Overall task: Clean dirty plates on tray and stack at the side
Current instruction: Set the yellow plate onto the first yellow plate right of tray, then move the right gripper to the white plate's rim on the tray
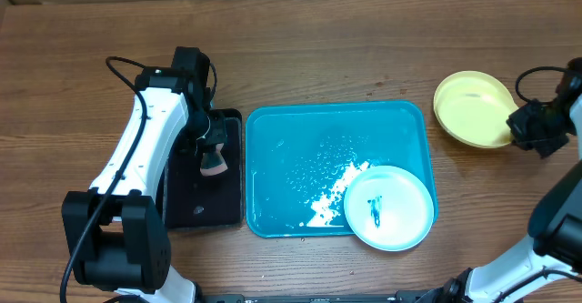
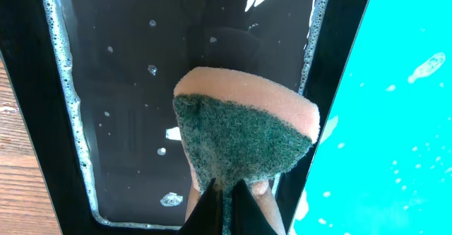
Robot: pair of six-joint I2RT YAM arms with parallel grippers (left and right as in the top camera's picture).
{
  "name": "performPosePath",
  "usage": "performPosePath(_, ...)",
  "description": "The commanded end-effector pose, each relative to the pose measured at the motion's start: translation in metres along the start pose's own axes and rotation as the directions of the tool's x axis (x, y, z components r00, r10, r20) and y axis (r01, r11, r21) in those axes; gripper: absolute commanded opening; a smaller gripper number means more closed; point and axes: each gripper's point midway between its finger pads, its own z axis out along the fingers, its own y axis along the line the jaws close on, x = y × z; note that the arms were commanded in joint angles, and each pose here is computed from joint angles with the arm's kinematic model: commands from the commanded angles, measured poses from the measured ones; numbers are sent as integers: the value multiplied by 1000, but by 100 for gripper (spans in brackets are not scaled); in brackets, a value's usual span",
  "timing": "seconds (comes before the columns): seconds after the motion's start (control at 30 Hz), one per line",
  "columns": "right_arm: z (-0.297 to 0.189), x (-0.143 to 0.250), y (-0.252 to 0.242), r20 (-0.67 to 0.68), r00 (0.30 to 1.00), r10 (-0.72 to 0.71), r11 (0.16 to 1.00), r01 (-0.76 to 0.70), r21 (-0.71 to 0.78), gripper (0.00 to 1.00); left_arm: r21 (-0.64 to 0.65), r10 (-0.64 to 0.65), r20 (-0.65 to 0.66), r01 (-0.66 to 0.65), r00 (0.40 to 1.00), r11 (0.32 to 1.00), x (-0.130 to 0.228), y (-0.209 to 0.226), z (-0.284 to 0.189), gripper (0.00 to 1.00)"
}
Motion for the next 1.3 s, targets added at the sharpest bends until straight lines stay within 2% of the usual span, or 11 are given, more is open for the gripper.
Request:
performPosePath(0.0,10,7,10,-34,999,-25,999,25,-27,27,11,7,0,-7,1000,1000,1,0,-2,4)
performPosePath(0.07,10,6,12,-27,999,-41,999,40,-34,52,11,7,-1,-7,1000,1000,2,0,-2,4)
performPosePath(0.13,6,4,16,-18,997,-79,996,78,-46,61,11,7,-1,-7,1000,1000,2,0,-2,4)
performPosePath(0.43,-52,-2,35,39,992,-121,986,125,-107,63,12,7,5,-7,1000,1000,0,0,-2,4)
performPosePath(0.67,-113,57,72,76,930,-360,913,368,-175,63,14,14,11,-14,1000,1000,-1,-1,-2,4)
performPosePath(0.73,-119,83,79,47,909,-414,893,416,-172,62,14,15,10,-15,1000,1000,-1,-1,-2,4)
performPosePath(0.8,-119,114,80,-25,882,-470,874,461,-154,72,14,17,11,-17,1000,1000,-1,-1,-2,4)
performPosePath(0.9,-114,153,75,-143,841,-522,853,508,-120,73,15,24,12,-24,1000,1000,-2,-1,-2,4)
performPosePath(0.97,-112,175,70,-205,807,-553,833,545,-101,82,18,24,16,-24,1000,1000,-3,-2,-2,4)
performPosePath(1.07,-108,199,69,-258,767,-587,805,588,-85,73,38,32,23,-33,999,999,-4,-6,-2,4)
performPosePath(1.27,-84,236,51,-370,726,-580,781,625,3,73,45,33,27,-34,999,998,-5,-7,-2,4)
